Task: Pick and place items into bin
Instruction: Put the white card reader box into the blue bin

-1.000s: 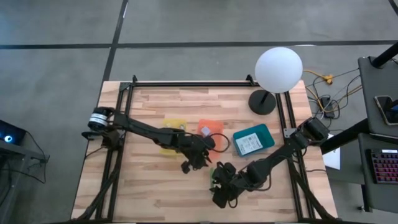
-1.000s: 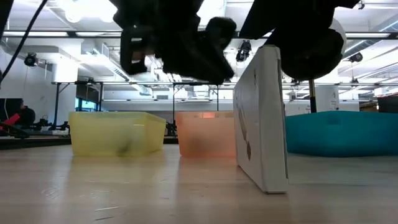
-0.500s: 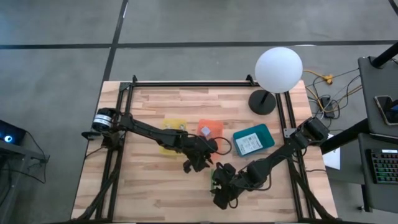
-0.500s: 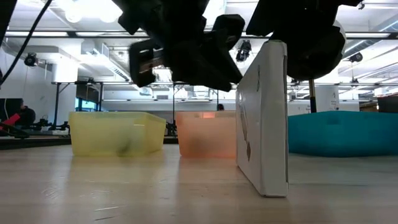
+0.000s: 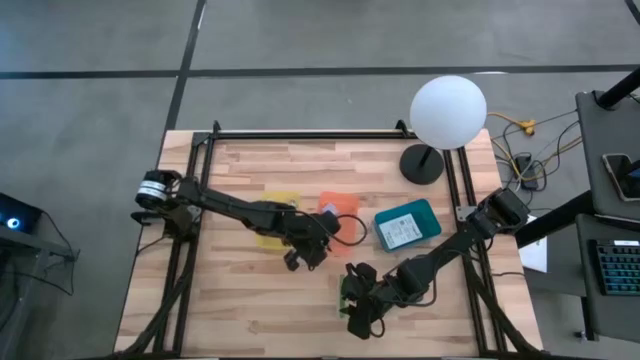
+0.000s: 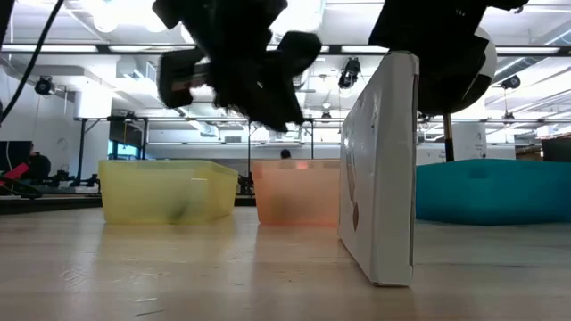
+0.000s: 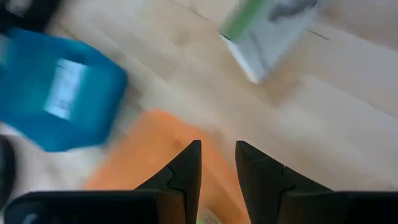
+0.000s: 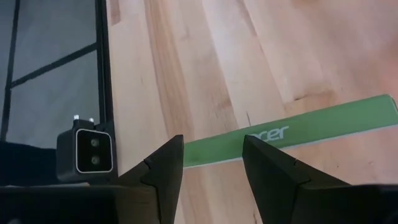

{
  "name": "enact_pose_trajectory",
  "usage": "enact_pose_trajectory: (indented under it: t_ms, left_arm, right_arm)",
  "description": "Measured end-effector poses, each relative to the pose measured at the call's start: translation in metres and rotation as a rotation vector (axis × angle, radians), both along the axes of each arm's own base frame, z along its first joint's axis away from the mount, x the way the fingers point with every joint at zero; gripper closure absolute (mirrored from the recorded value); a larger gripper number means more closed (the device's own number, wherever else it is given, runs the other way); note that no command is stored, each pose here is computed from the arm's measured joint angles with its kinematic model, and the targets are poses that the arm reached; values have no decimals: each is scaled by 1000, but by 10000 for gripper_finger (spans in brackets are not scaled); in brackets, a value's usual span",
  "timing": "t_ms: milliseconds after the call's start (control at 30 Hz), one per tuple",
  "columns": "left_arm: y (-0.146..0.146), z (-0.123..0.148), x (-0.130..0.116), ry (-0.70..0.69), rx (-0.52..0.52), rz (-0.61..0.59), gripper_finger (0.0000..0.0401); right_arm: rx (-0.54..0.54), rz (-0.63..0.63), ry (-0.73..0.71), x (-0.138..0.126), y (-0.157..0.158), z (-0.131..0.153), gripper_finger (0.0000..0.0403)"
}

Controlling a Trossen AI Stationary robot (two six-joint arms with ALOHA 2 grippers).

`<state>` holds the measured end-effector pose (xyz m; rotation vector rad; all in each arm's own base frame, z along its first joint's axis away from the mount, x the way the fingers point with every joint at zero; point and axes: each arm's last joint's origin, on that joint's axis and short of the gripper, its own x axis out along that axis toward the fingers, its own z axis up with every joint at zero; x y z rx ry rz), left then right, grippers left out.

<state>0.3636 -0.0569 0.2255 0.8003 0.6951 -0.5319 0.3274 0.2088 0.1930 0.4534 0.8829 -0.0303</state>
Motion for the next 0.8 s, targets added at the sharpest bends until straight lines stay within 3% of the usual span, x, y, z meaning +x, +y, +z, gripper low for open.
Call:
enact_pose_trajectory:
  t_ms: [167,333,400,533,800]
  left_arm:
    - [-2,4,1,-13,-84,-40,318]
    - [-1,5,6,-65,-77,-61,318]
    - [1,7,7,-79,-39,-21,318]
    - [3,14,10,-159,49,171,318]
    - [-6,18,9,-175,-59,306,318]
  right_arm:
    - [-2,2,-2,0,0,0,248]
    - [5,3,-12,1,1,1,248]
    - [6,3,-12,1,1,1,248]
    - [-5,15,-15,1,1,1,248]
    - [-15,27,-19,1,1,1,248]
